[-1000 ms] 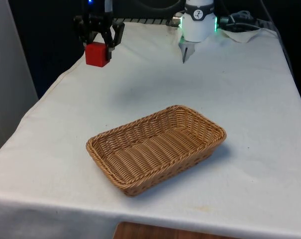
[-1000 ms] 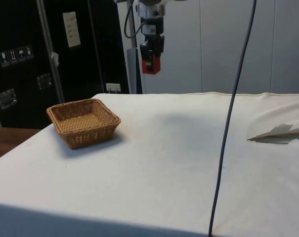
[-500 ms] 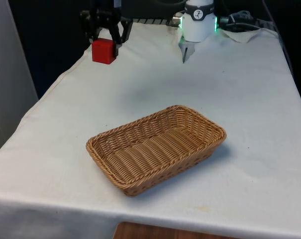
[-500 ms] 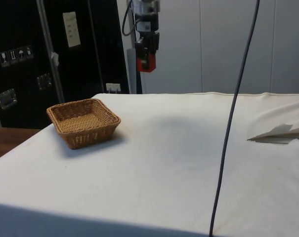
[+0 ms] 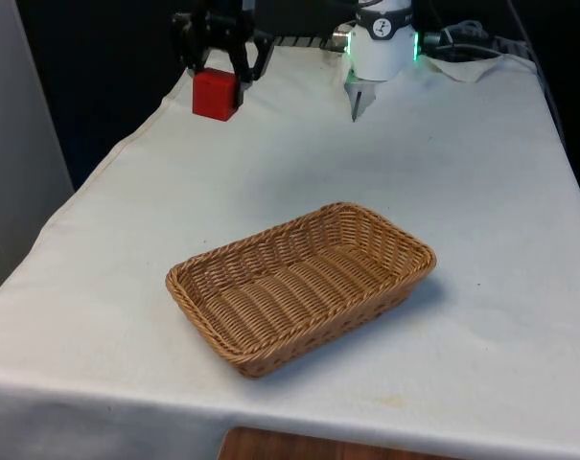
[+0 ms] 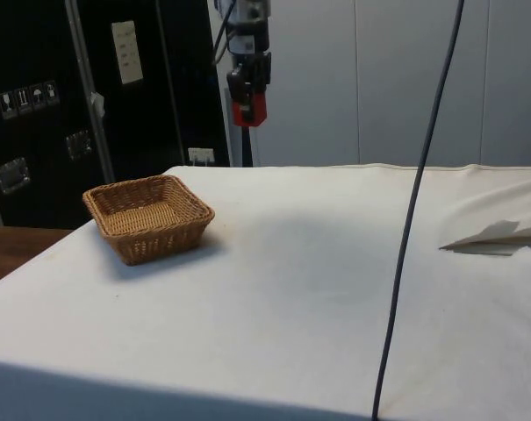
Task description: Pick up the cube and place it into the basket.
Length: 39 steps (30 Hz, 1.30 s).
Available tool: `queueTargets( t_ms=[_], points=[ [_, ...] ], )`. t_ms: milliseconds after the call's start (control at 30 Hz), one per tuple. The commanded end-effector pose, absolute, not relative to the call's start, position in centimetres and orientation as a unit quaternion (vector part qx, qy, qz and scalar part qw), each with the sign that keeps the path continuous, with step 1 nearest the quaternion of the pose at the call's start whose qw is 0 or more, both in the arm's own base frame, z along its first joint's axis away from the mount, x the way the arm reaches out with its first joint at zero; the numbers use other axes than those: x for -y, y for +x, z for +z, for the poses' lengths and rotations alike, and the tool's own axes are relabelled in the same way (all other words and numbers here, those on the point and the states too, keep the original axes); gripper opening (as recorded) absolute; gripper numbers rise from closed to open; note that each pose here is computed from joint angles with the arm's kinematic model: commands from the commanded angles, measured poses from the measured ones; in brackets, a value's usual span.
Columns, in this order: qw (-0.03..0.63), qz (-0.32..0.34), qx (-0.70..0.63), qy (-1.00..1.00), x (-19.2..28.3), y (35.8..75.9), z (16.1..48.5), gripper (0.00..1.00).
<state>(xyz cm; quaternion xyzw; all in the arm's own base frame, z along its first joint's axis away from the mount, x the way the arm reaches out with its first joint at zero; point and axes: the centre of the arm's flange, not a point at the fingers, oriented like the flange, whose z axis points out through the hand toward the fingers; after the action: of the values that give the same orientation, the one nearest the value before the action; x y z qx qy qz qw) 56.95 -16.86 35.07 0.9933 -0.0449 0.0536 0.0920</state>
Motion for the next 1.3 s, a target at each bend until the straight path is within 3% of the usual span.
queueTargets(
  t_ms=[0,1267],
  points=[
    [0.096,0.051,0.044,0.993,16.5,57.1,35.2,0.0],
    [0.057,0.04,-0.026,0.997,10.7,63.2,37.0,0.0]
  ],
)
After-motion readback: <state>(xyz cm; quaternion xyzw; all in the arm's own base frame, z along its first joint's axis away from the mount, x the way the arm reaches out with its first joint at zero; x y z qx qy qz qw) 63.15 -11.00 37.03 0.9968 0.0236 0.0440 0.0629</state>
